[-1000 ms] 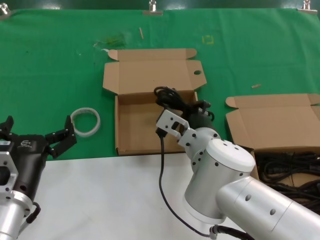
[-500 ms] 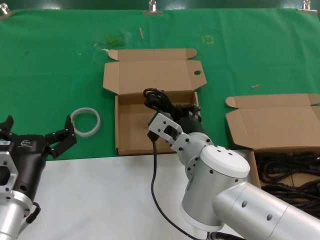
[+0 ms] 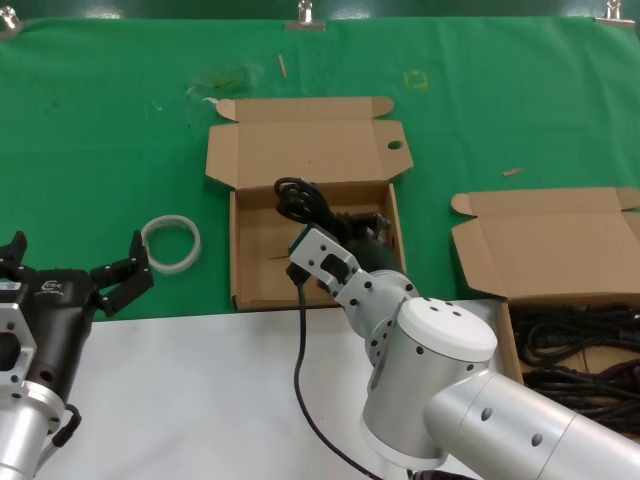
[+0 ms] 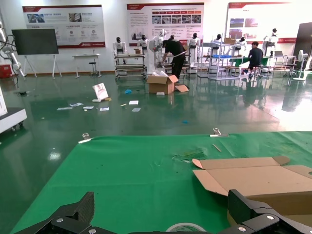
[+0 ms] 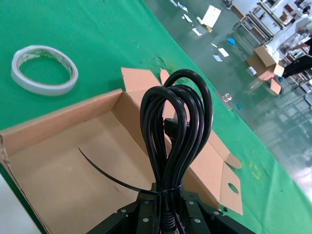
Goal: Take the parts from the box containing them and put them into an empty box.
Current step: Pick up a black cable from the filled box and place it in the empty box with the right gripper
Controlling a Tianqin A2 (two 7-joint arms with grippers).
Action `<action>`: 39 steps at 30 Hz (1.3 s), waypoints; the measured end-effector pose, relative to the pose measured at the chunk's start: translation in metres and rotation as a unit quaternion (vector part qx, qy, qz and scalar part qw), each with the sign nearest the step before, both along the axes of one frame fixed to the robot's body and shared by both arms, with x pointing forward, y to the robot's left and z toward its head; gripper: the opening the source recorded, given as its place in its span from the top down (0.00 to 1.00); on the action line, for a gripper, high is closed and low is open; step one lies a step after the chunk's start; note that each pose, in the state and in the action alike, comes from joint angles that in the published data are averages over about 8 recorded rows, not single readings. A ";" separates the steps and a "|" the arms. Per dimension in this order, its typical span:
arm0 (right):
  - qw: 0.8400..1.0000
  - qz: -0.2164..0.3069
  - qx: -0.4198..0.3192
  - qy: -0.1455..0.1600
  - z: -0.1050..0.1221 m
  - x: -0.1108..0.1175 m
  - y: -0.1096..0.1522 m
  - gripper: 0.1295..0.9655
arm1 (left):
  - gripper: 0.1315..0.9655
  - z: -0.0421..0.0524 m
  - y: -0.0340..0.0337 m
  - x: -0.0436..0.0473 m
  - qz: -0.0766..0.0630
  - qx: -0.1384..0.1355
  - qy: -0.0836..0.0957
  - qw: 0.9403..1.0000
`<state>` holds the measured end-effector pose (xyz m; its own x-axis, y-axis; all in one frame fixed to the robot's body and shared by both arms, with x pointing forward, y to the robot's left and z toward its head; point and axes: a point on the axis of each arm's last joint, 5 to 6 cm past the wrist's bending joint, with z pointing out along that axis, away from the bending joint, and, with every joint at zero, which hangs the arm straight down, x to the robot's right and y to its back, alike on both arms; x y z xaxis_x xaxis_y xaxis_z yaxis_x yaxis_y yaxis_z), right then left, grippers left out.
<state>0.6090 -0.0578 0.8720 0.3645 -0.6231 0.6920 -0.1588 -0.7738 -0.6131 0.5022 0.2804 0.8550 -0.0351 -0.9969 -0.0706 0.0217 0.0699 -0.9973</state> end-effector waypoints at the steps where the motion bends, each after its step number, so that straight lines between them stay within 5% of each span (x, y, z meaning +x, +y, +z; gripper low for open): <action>1: 1.000 0.001 0.003 0.000 0.000 0.000 0.000 0.91 | 0.00 0.0000 0.0000 0.0000 0.000 0.000 0.000 1.000; 25: 0.999 0.008 0.050 0.004 -0.006 0.001 0.000 0.90 | 0.00 0.0000 0.0000 0.0000 0.000 0.000 0.000 1.000; 39: 0.999 0.008 0.050 0.004 -0.006 0.001 0.000 0.71 | 0.00 0.0000 0.0000 0.0000 0.000 0.000 0.000 1.000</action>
<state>0.6104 -0.0581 0.8657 0.3796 -0.6825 0.6246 -0.1518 -0.7119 -0.6857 0.5022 0.2804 0.8550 -0.0351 -0.9969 -0.0708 0.0217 0.0700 -0.9973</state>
